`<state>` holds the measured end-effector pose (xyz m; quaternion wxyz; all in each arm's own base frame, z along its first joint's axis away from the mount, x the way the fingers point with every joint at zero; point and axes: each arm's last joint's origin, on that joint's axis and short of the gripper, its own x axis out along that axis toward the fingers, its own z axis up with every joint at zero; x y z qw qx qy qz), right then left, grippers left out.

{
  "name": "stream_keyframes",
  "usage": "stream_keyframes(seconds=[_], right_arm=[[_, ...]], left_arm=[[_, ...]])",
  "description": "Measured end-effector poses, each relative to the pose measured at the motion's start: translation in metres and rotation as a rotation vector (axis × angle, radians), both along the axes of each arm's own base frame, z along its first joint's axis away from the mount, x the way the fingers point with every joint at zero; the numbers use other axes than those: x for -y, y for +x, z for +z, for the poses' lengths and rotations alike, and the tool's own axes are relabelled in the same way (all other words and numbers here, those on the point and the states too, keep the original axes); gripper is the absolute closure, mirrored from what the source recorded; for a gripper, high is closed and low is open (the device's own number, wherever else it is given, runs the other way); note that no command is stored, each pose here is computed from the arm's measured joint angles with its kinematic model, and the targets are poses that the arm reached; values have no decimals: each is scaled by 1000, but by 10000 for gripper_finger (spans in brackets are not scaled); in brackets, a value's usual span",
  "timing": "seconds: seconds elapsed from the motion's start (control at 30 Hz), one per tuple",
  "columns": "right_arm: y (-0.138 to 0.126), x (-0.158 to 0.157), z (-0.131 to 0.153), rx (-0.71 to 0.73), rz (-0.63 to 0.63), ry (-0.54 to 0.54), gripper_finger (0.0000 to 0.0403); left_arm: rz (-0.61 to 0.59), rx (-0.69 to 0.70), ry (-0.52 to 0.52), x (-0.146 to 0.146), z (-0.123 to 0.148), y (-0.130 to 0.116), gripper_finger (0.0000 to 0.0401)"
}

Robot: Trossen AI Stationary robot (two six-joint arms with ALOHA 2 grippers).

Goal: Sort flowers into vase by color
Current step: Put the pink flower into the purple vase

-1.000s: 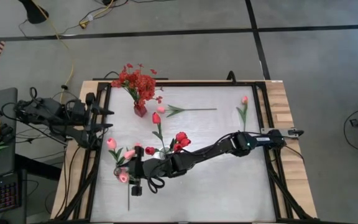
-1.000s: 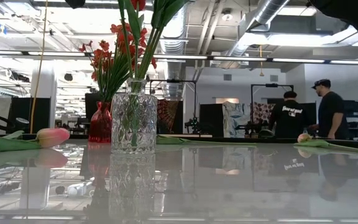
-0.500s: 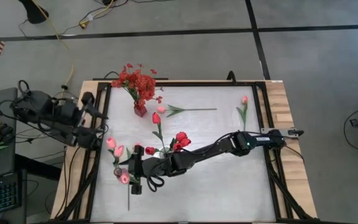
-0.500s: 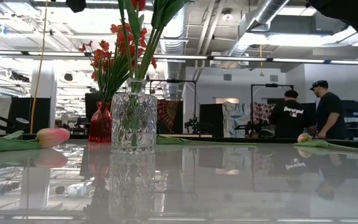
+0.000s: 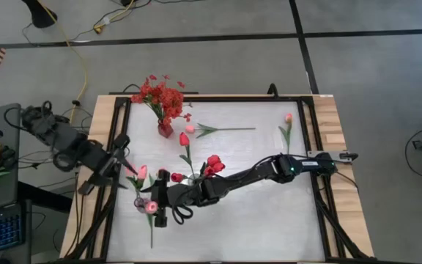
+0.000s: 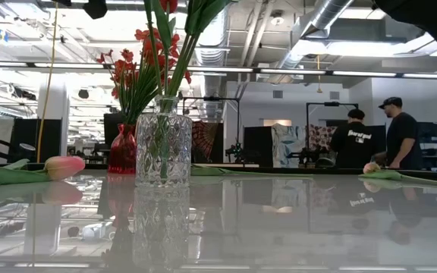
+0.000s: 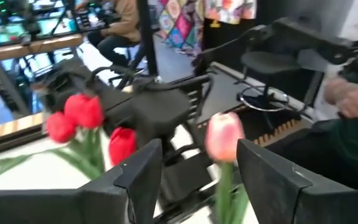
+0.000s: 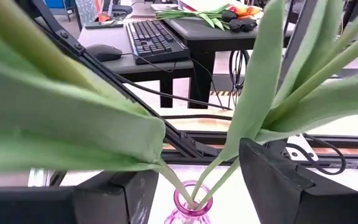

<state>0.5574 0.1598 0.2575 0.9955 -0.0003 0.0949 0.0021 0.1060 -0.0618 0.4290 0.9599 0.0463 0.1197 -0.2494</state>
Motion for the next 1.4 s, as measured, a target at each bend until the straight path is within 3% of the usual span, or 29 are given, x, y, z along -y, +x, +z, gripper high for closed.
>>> stream_keyframes(seconds=[0.2,0.47,0.8,1.07,1.4], right_arm=[[0,1,0,-4,-2,-3,156],[0,1,-1,-10,0,-15,156],[0,2,-1,-11,0,-17,156],[1,4,-1,-11,-4,-16,156],[1,6,-1,-11,-9,-15,156]], left_arm=[[-53,-69,27,23,-1,2,217],[137,-171,108,56,-20,12,219],[195,-168,135,72,-27,15,219],[193,-75,83,76,-17,18,219],[141,62,170,99,-14,36,219]])
